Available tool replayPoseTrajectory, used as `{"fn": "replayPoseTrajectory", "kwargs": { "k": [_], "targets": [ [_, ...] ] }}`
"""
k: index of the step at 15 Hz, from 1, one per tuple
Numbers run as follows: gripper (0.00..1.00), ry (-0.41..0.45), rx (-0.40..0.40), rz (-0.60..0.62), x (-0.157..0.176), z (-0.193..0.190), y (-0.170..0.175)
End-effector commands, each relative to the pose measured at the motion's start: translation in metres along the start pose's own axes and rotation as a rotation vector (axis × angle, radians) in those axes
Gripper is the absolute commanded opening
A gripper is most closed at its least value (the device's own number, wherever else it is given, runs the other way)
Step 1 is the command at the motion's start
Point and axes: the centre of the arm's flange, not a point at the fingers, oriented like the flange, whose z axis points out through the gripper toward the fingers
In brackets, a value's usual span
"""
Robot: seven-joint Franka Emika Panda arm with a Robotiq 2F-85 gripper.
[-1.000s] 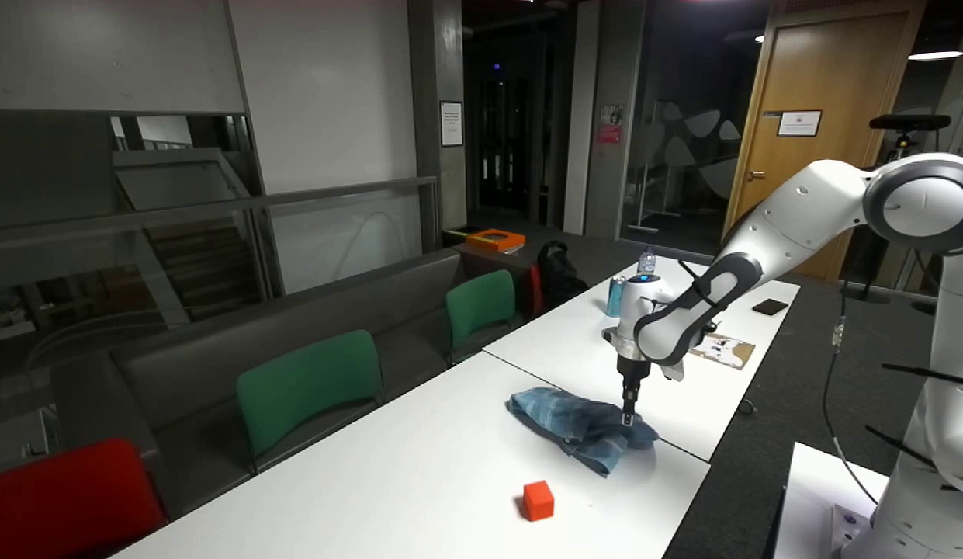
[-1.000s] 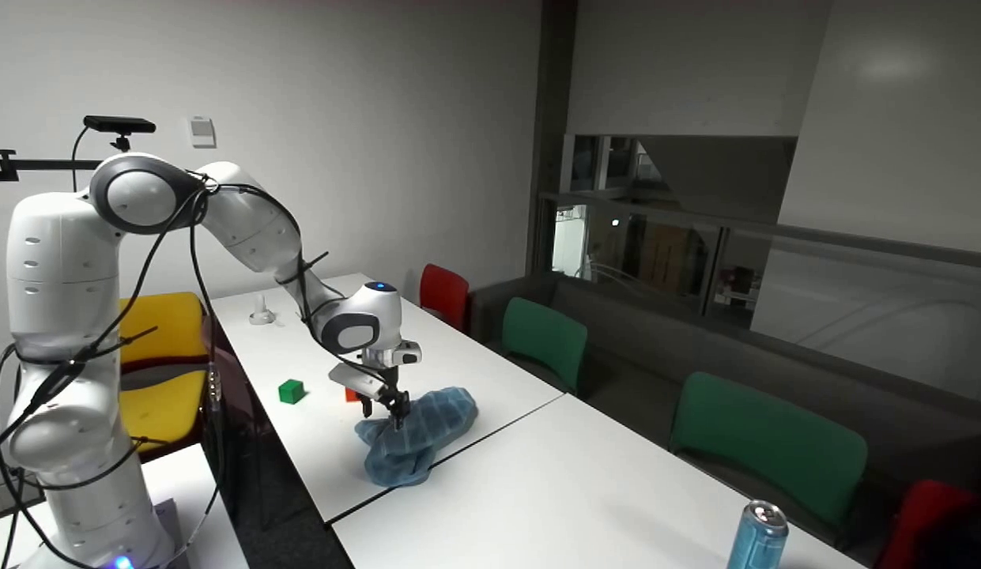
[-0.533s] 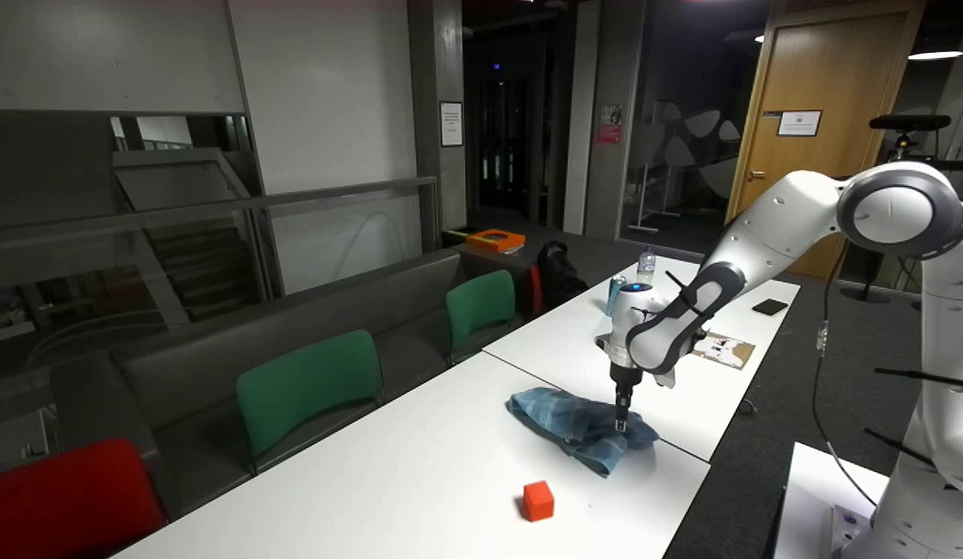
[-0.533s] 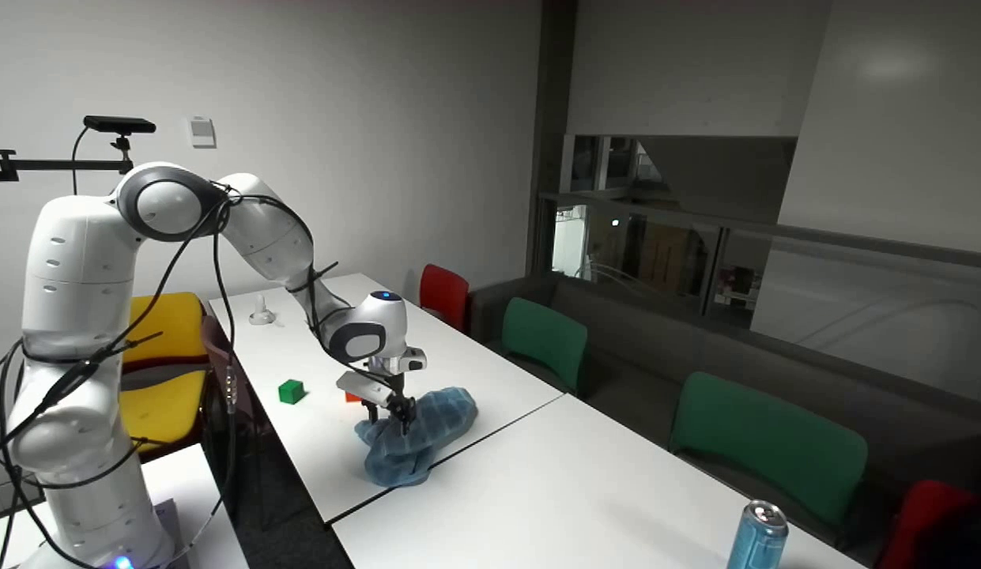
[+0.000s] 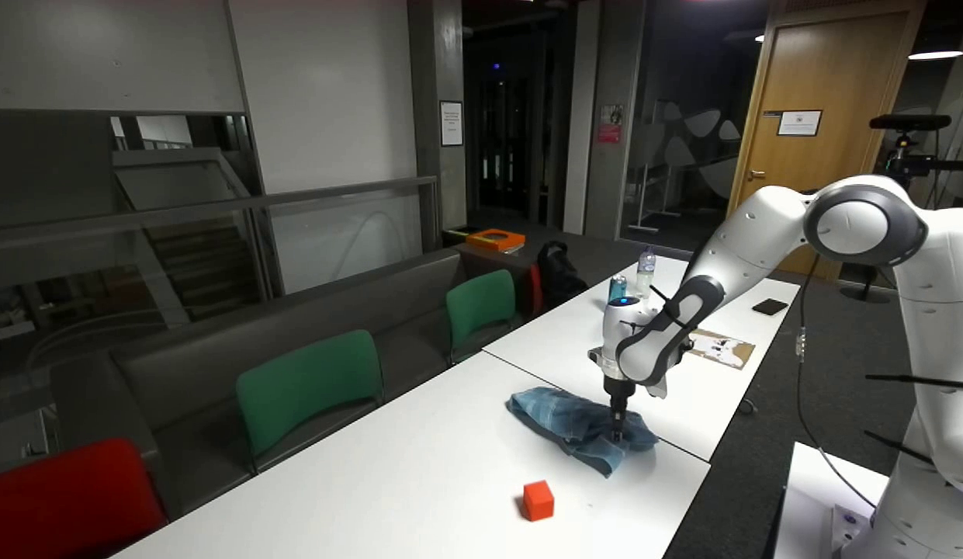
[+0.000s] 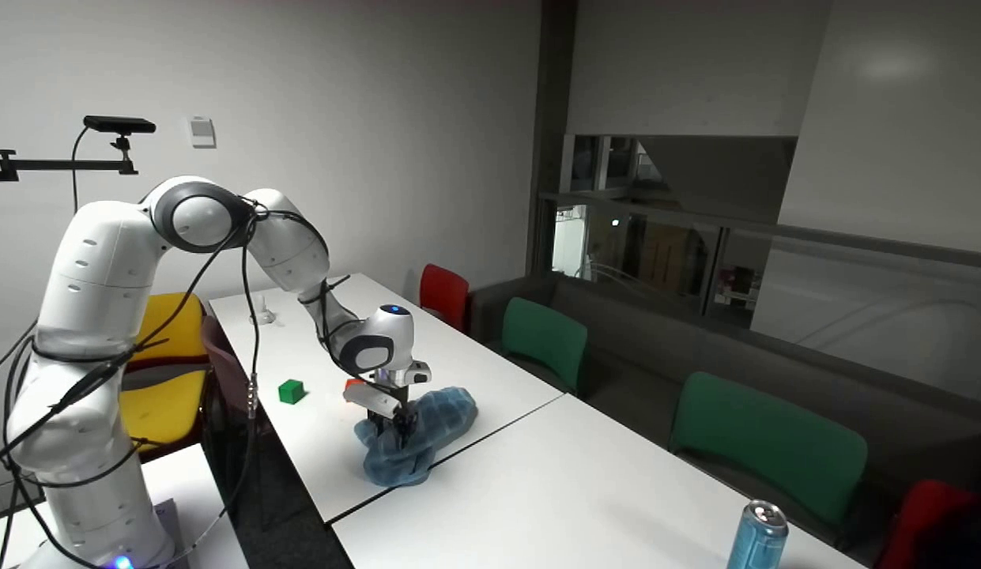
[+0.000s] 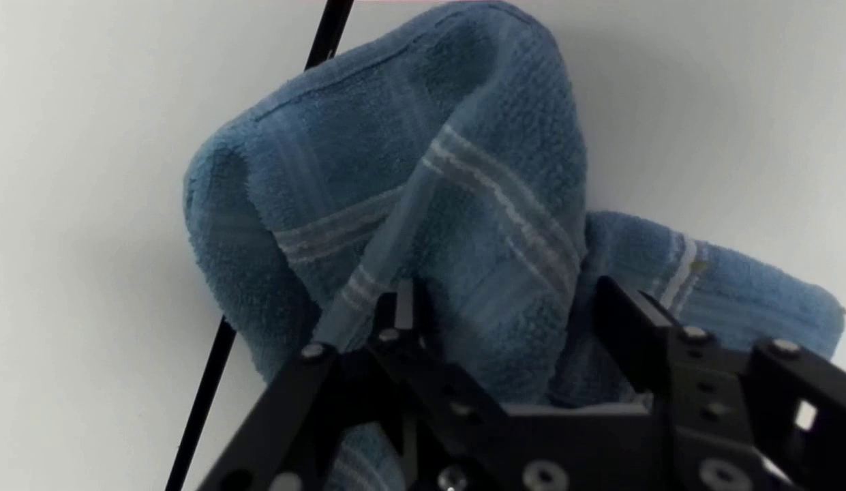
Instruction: Move the cloth
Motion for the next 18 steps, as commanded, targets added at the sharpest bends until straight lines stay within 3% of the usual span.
{"fn": "replayPoseTrajectory", "kwargs": {
  "k": [1, 5, 7, 14, 18],
  "targets": [
    [0.42, -0.013, -0.008, -0.019, 0.007, -0.001, 0.007],
    [0.1, -0.008, -0.014, -0.005, 0.003, -0.013, 0.005],
    [0.0, 0.005, -0.021, 0.013, -0.003, -0.024, 0.003],
    [0.01, 0.128, -0.065, 0.13, -0.054, -0.097, -0.014],
    [0.01, 0.269, -0.069, 0.145, -0.082, -0.143, -0.022]
  ]
}}
